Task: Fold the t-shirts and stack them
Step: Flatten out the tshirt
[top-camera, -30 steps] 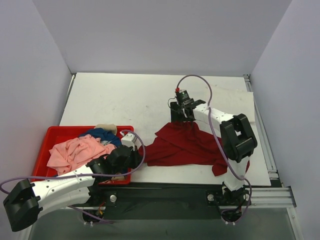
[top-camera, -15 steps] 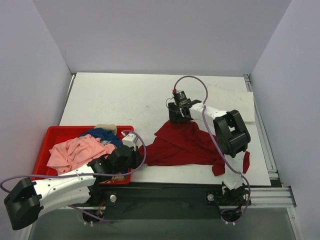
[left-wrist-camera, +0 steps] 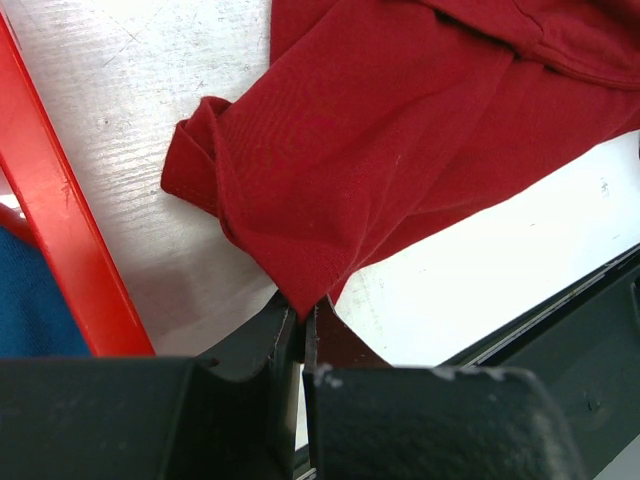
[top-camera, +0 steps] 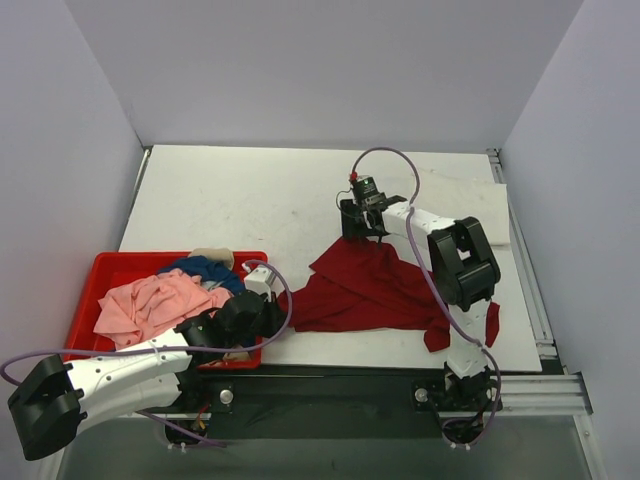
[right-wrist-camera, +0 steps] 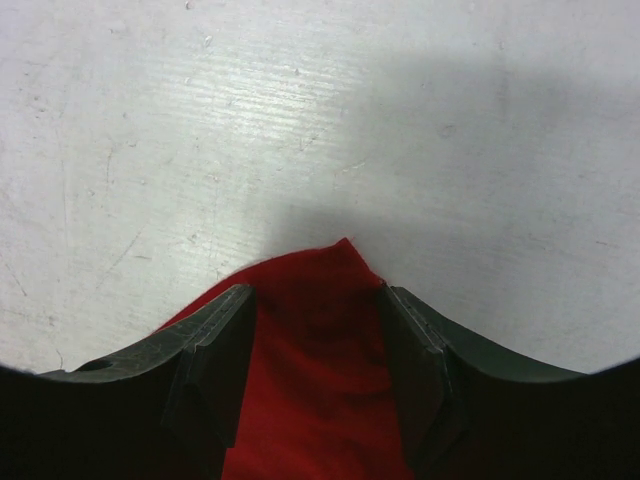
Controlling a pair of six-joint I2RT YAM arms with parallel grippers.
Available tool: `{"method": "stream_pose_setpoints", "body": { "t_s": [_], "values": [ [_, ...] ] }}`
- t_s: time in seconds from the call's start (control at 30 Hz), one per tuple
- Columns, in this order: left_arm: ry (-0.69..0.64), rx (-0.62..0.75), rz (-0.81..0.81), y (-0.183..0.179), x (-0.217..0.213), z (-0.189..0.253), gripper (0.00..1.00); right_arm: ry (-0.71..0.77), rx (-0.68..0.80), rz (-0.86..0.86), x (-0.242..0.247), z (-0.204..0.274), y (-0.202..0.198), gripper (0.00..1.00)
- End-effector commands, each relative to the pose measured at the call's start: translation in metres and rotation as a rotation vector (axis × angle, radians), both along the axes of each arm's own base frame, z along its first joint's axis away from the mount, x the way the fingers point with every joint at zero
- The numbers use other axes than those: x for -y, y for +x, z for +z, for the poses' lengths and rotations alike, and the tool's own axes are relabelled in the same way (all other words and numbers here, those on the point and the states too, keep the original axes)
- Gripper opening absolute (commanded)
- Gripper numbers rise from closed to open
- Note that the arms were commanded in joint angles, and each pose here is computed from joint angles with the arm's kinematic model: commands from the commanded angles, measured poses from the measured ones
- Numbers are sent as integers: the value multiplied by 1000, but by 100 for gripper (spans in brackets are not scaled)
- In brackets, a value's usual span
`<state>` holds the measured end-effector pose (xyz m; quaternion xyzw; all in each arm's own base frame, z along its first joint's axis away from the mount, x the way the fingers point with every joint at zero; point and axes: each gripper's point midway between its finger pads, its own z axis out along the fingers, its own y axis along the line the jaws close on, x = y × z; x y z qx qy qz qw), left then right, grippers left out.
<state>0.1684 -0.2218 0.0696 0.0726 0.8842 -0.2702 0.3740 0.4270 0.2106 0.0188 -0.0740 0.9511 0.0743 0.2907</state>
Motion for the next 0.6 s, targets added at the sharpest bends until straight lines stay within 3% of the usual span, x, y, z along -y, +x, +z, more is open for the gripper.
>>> {"method": "stream_pose_setpoints", "body": {
  "t_s": [0.0, 0.37, 0.57],
  "values": [
    [22, -18, 2, -4, -5, -7, 0, -1, 20, 16, -2, 6, 12, 53],
    [16, -17, -1, -6, -6, -5, 0, -16, -40, 6, 6, -18, 6, 50],
    [17, -17, 1, -5, -5, -6, 0, -30, -75, 16, 10, -27, -6, 26]
  ]
}}
